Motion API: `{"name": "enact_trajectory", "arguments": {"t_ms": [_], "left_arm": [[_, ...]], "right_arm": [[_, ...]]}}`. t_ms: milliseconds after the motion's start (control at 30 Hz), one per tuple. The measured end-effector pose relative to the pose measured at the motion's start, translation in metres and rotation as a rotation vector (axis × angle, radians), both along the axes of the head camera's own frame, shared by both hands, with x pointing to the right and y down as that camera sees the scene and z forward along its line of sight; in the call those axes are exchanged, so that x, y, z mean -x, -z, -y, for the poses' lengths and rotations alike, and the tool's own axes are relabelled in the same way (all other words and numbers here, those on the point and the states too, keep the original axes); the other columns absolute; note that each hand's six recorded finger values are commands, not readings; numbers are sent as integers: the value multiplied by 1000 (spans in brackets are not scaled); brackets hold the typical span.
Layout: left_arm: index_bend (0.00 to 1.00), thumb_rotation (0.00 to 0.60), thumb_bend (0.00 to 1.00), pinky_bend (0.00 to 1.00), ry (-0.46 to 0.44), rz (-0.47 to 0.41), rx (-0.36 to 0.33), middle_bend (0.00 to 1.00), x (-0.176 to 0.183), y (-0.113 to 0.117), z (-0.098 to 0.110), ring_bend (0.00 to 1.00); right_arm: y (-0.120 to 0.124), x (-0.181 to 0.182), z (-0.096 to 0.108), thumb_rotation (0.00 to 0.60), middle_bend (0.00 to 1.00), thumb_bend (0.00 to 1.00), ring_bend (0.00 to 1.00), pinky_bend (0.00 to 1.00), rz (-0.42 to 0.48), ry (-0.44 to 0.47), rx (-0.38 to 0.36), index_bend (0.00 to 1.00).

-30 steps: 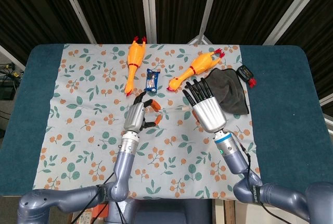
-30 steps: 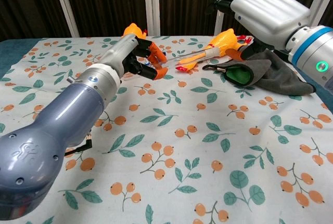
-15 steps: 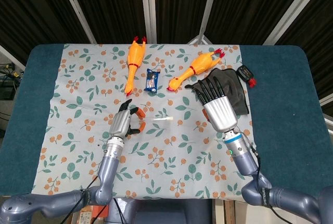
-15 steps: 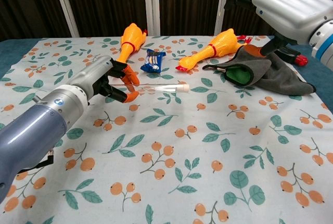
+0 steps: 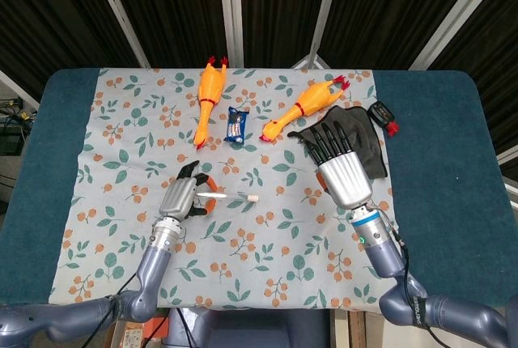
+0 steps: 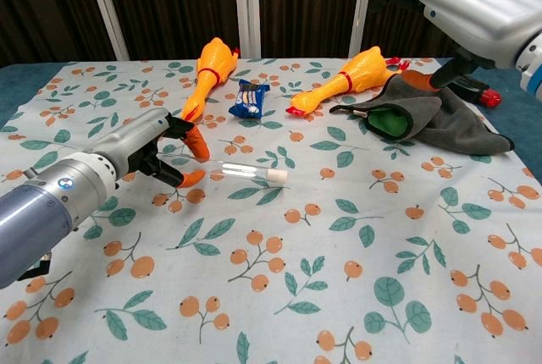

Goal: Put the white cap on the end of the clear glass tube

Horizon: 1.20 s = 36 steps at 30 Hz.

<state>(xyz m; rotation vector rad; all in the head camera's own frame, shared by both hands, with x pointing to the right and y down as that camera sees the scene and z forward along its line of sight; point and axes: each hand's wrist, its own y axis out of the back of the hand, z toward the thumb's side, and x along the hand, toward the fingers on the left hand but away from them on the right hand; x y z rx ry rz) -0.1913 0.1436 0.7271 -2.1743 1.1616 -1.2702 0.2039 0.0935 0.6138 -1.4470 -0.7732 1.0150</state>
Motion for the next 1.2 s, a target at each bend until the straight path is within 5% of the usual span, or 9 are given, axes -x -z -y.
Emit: {"name": "enact_trajectory", "arguments": {"t_ms": [300, 533, 767, 867, 1000, 1200], "left_arm": [[356, 600, 320, 0, -7, 103, 28, 211, 26, 10, 1, 0], [356, 600, 320, 0, 63, 68, 31, 211, 43, 32, 8, 0], [239, 600, 301, 0, 139, 51, -39, 153, 86, 85, 15, 0], [109, 600, 234, 0, 113, 99, -77, 98, 112, 111, 7, 0], [82, 600, 199, 0, 64, 195, -140, 69, 147, 137, -17, 0], [77, 600, 199, 0, 45, 277, -216, 64, 183, 166, -57, 0]], "right_arm": [[6, -7, -11, 600, 104, 366, 3, 0, 9, -10, 16, 193], [15, -27, -19, 600, 82, 366, 0, 0, -1, -43, 23, 179], [31, -84, -37, 600, 30, 364, 0, 0, 126, -282, 164, 51], [39, -120, -57, 600, 0, 305, 0, 0, 159, -409, 255, 0], [49, -165, -90, 600, 0, 269, 0, 0, 105, -492, 329, 0], [65, -193, -125, 600, 0, 269, 0, 0, 109, -502, 315, 0]]}}
